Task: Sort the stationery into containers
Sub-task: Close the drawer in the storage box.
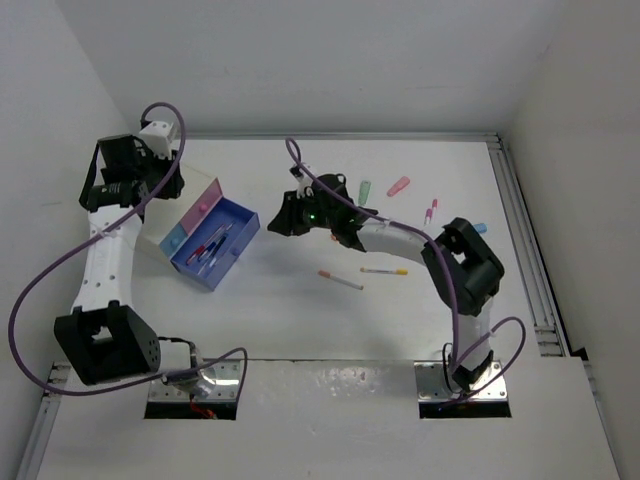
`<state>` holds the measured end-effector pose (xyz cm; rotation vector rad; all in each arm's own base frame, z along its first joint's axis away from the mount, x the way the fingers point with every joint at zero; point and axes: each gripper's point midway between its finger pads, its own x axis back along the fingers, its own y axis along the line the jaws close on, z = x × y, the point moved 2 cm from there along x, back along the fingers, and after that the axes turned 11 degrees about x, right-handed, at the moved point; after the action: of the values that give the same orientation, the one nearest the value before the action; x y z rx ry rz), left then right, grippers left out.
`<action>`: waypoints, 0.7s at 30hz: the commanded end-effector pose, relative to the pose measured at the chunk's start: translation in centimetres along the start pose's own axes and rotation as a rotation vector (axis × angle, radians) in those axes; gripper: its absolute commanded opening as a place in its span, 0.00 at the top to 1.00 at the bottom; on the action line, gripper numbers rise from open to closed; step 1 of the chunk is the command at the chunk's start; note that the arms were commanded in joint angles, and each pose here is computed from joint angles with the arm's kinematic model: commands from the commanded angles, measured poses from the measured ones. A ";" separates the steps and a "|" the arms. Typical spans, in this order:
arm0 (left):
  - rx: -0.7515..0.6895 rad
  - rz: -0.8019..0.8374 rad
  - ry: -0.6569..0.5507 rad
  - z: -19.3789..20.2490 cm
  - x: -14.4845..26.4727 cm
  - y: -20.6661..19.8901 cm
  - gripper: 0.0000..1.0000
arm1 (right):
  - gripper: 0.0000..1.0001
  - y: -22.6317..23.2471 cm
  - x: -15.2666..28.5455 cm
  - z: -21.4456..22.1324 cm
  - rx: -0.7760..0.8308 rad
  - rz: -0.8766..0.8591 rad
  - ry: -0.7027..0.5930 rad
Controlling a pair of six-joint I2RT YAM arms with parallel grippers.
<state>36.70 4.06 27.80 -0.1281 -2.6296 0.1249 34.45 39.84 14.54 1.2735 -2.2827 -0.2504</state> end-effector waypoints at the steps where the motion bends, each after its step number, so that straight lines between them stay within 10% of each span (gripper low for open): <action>1: 0.017 -0.047 0.048 1.0 -0.5 2.0 0.65 | 0.76 0.3 -1.6 0.1 -0.120 0.002 -0.041; 7: 0.022 -0.056 0.114 2.9 -2.1 3.6 0.77 | 1.00 0.6 -4.4 2.9 -0.301 0.065 -0.002; 21: 0.060 -0.063 0.197 6.3 -2.8 5.1 0.82 | 1.00 2.5 -9.8 5.7 -0.420 0.054 0.028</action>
<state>36.44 8.38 19.60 -0.0029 -2.4015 0.1653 32.60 47.68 5.75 0.9783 -2.0541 -0.5694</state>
